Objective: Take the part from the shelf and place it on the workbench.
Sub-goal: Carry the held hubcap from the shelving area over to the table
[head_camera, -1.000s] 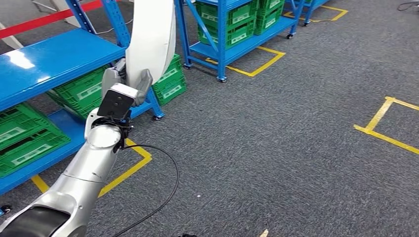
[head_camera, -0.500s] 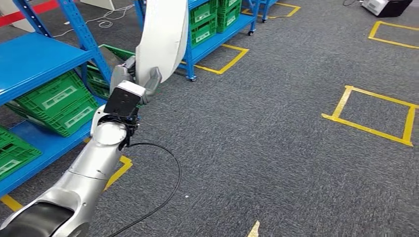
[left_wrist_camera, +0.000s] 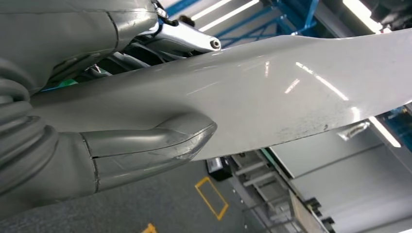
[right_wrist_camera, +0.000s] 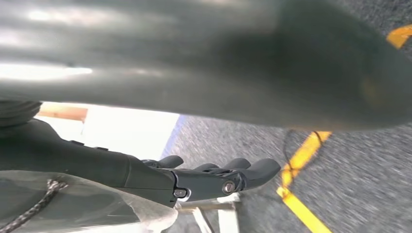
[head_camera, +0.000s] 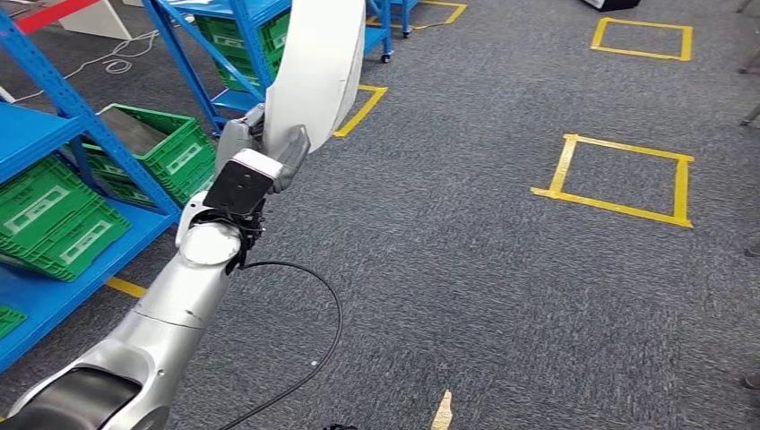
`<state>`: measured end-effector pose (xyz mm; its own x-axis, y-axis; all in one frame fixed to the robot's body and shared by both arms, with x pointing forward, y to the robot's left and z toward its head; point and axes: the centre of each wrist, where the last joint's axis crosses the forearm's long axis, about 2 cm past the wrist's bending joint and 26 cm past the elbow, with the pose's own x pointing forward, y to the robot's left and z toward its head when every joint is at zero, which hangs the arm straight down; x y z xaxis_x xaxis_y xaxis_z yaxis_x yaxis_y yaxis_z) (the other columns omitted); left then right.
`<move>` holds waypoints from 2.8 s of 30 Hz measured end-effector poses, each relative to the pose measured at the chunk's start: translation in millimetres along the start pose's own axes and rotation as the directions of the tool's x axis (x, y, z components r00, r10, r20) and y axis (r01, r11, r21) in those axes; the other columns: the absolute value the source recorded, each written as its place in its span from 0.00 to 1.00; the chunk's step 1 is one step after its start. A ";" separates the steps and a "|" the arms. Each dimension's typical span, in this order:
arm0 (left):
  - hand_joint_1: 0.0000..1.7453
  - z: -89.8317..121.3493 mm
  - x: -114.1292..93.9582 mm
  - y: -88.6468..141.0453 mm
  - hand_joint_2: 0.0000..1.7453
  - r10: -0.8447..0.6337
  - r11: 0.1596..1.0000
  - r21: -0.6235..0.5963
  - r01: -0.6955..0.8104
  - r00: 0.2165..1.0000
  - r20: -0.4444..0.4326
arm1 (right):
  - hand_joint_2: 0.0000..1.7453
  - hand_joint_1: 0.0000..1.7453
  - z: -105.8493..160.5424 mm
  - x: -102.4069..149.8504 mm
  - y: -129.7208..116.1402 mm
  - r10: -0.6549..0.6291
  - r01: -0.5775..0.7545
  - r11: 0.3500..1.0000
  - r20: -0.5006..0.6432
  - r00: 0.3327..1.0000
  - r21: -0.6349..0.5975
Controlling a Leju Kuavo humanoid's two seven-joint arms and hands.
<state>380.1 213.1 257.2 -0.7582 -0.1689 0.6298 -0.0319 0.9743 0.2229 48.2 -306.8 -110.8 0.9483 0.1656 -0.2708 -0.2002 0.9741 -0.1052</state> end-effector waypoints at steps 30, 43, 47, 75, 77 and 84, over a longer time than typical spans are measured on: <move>1.00 -5.2 2.3 -10.4 1.00 0.023 0.999 -0.034 -0.023 1.000 0.002 | 0.00 0.00 1.5 2.1 8.5 -0.116 0.119 0.993 -0.075 0.990 0.029; 1.00 -13.8 7.8 -16.8 1.00 0.041 0.998 -0.040 -0.040 0.999 0.023 | 0.00 0.00 2.2 1.7 18.9 -0.097 0.102 0.993 -0.084 0.992 0.056; 1.00 -12.3 7.1 -17.8 1.00 0.042 0.998 -0.043 -0.042 0.999 0.018 | 0.00 0.00 2.3 1.9 19.8 -0.093 0.099 0.993 -0.086 0.992 0.060; 1.00 -14.6 8.8 -22.5 1.00 0.076 0.995 -0.068 -0.075 0.997 0.019 | 0.00 0.00 5.8 5.7 36.2 -0.119 0.132 0.979 -0.091 0.989 0.157; 1.00 -13.9 8.5 -23.1 1.00 0.077 0.995 -0.069 -0.076 0.997 0.016 | 0.00 0.00 5.7 5.5 36.2 -0.120 0.133 0.978 -0.091 0.989 0.158; 1.00 -14.7 9.0 -23.7 1.00 0.079 0.995 -0.070 -0.078 0.997 0.018 | 0.00 0.00 6.9 7.7 38.2 -0.120 0.133 0.978 -0.088 0.989 0.163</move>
<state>383.6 186.3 268.5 -0.7701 -0.0885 0.6318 0.0729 0.9716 0.2250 49.5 -267.3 -110.3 0.9402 0.0332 -0.3390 -0.0293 0.9994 0.0166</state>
